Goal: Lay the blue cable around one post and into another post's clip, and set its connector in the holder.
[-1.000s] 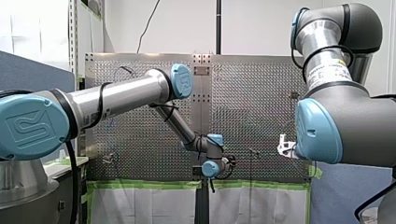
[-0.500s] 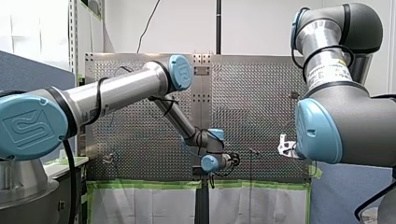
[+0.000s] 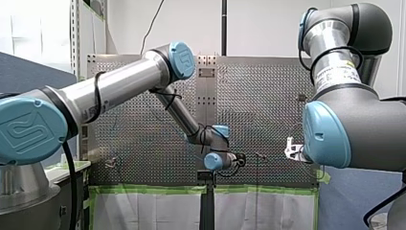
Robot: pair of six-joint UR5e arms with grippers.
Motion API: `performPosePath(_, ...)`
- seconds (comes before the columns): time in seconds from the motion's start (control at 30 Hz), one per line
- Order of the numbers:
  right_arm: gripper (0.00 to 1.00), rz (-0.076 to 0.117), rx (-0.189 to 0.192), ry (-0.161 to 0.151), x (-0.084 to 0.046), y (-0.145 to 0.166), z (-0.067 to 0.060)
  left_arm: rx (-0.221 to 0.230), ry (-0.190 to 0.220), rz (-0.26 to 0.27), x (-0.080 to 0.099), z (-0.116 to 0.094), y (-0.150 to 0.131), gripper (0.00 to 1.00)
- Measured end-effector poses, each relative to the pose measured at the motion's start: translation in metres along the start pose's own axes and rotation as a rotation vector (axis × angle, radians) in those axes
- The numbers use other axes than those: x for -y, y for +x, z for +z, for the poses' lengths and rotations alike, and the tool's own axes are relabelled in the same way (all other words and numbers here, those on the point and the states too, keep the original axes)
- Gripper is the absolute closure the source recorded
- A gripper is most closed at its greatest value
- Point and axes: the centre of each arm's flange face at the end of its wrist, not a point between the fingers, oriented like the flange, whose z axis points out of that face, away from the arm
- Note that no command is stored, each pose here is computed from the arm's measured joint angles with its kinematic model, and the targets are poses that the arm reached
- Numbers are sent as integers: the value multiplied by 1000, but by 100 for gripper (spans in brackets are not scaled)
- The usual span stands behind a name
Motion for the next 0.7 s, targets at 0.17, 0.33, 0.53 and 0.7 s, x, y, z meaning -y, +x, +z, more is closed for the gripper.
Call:
performPosePath(0.17,100,2,-1,3,1,0,0,-58,11,-3,10,-19,21,0)
performPosePath(0.33,100,2,1,14,3,0,0,-99,23,1,14,-34,35,0)
performPosePath(0.53,100,2,2,21,4,-1,-1,-103,30,6,18,-38,35,0)
performPosePath(0.7,100,2,1,24,5,-1,-1,-78,15,28,22,-36,21,0)
